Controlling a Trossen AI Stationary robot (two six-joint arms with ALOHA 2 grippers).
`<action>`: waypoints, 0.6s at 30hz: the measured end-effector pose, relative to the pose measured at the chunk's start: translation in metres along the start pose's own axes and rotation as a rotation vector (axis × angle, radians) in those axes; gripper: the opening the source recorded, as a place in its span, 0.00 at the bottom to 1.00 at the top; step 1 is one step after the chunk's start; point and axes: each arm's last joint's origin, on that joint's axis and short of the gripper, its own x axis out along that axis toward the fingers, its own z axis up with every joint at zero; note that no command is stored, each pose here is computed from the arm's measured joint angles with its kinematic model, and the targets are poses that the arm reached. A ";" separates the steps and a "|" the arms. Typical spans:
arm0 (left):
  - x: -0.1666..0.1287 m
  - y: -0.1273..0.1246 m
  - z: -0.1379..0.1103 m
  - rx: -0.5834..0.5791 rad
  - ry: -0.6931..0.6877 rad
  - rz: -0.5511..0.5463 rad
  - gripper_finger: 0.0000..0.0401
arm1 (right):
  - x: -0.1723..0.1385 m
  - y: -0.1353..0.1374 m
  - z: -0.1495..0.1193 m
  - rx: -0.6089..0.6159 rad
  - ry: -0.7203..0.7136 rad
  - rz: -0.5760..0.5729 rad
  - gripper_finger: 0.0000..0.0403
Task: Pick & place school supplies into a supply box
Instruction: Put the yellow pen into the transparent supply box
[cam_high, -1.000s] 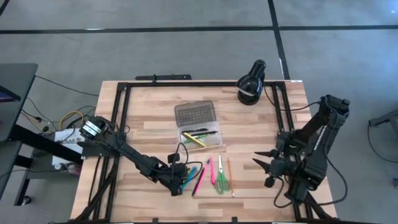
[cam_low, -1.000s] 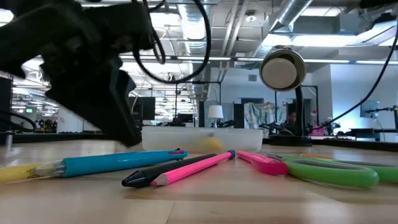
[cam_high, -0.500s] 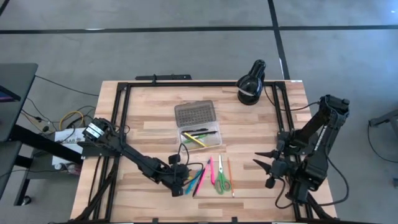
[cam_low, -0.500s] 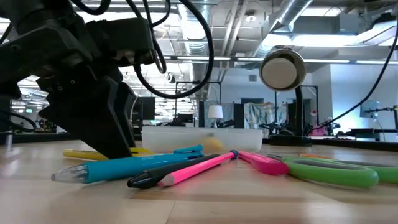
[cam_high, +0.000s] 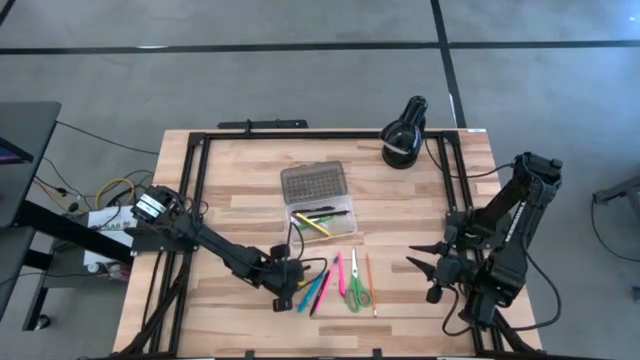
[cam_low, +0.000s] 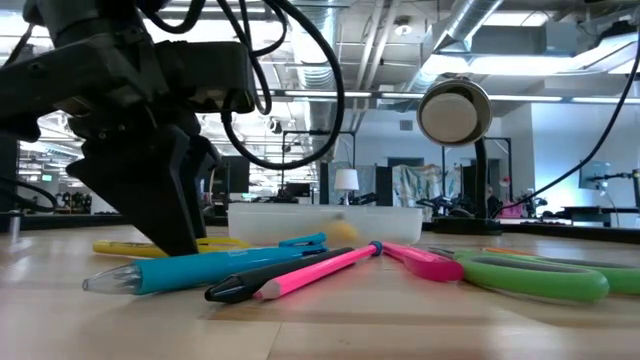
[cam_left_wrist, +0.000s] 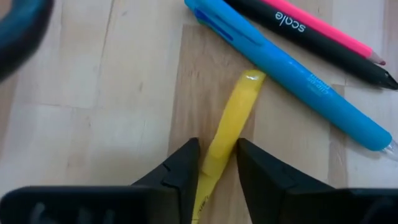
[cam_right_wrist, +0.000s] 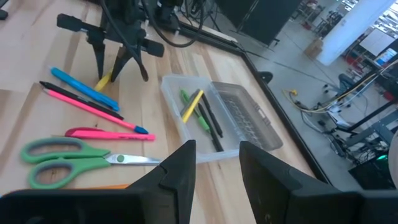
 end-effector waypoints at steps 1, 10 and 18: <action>0.000 0.001 0.000 0.004 0.003 -0.002 0.22 | 0.000 0.000 0.000 0.002 0.000 0.001 0.29; -0.001 0.004 0.002 0.014 0.012 -0.007 0.08 | 0.000 0.000 0.000 0.002 0.000 0.001 0.29; -0.019 0.007 0.002 0.020 -0.010 0.012 0.09 | 0.000 0.001 0.000 0.004 0.000 0.002 0.29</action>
